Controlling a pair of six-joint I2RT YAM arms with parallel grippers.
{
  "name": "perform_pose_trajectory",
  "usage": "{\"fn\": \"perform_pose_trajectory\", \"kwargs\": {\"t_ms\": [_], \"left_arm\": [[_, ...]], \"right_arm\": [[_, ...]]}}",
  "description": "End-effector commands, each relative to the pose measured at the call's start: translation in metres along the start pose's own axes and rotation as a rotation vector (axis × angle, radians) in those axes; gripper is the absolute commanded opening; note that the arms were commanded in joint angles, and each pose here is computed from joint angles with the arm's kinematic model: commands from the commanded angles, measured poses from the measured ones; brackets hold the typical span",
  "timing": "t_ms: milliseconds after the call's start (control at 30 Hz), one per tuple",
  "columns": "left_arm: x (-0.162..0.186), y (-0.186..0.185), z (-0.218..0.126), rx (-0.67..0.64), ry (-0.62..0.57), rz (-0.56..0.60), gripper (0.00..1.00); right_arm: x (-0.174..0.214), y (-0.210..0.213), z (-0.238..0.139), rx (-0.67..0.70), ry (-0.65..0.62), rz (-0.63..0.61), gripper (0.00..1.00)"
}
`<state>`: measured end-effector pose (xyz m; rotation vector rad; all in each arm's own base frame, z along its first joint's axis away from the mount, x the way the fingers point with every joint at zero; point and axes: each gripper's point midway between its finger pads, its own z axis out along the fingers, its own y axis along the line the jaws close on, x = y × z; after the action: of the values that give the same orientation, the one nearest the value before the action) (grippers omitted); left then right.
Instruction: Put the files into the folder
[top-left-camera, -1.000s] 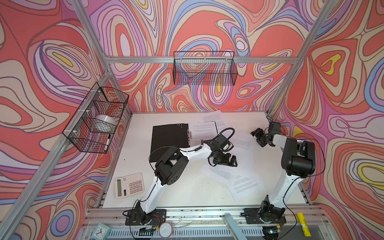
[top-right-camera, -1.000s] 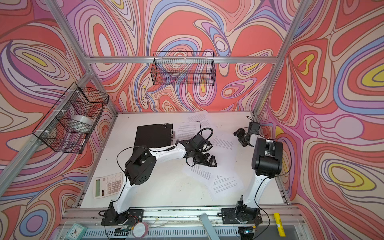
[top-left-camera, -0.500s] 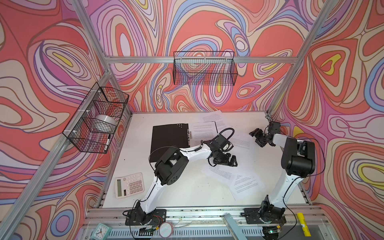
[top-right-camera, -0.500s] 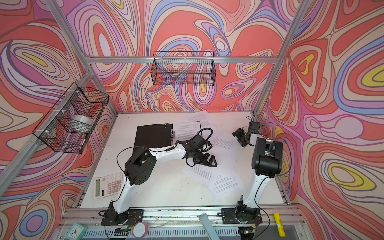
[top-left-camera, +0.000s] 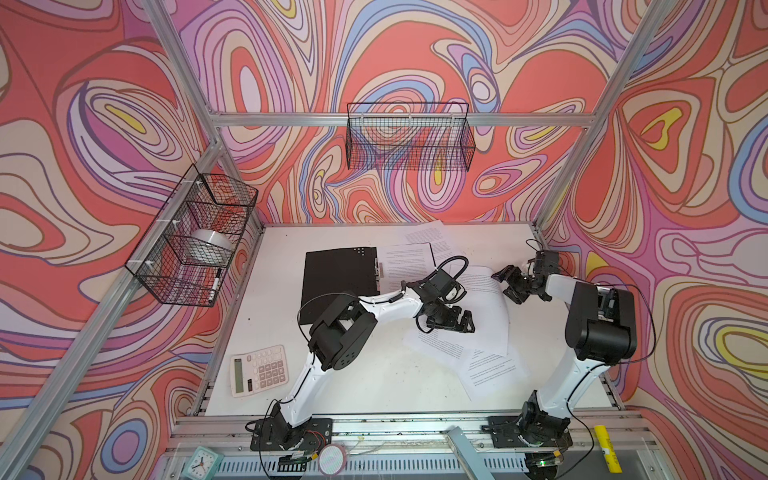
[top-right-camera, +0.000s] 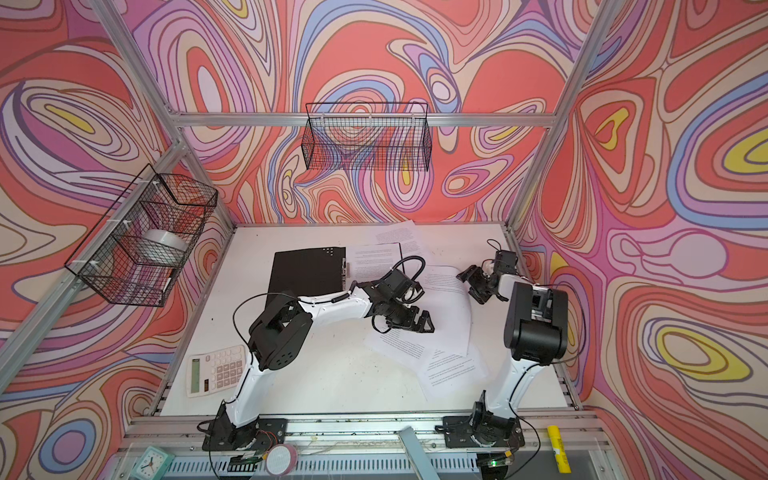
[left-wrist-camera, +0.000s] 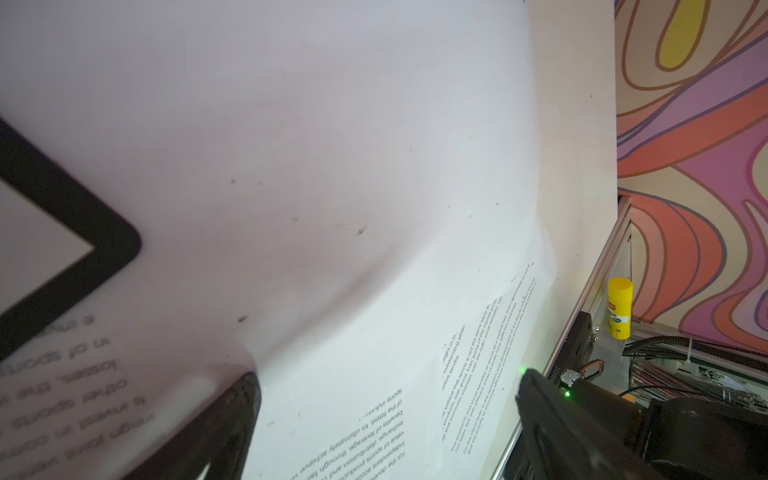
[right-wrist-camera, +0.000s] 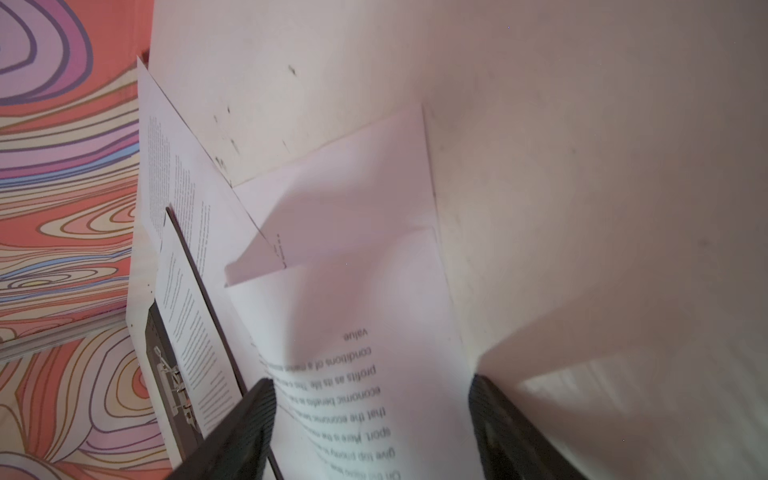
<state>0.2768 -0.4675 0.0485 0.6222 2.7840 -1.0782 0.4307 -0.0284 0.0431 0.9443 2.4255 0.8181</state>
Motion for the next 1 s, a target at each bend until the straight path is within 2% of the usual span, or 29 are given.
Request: {"fn": "perform_pose_trajectory", "kwargs": {"t_ms": [0,167,500,633,767,967], "left_arm": [[0.029,0.042,0.022,-0.11,0.079,-0.075,0.97],[0.03,0.045,0.023,-0.118,0.082,-0.084,0.97],[0.033,0.048,0.027,-0.12,0.088,-0.098,0.97],[0.035,0.05,0.026,-0.124,0.087,-0.101,0.97],[0.036,0.051,0.026,-0.127,0.091,-0.1,0.97],[0.036,0.052,0.027,-0.123,0.09,-0.106,0.96]], "right_arm": [[0.042,-0.016,-0.004,0.044,0.12,0.092,0.79],[0.056,0.0,-0.02,-0.035,0.141,0.098,0.79],[0.082,0.01,-0.039,-0.108,0.181,0.14,0.79],[0.073,-0.003,-0.056,0.024,0.1,0.066,0.8],[0.074,-0.024,-0.066,0.163,0.07,0.068,0.8],[0.086,-0.045,-0.062,0.224,0.086,0.08,0.81]]}}
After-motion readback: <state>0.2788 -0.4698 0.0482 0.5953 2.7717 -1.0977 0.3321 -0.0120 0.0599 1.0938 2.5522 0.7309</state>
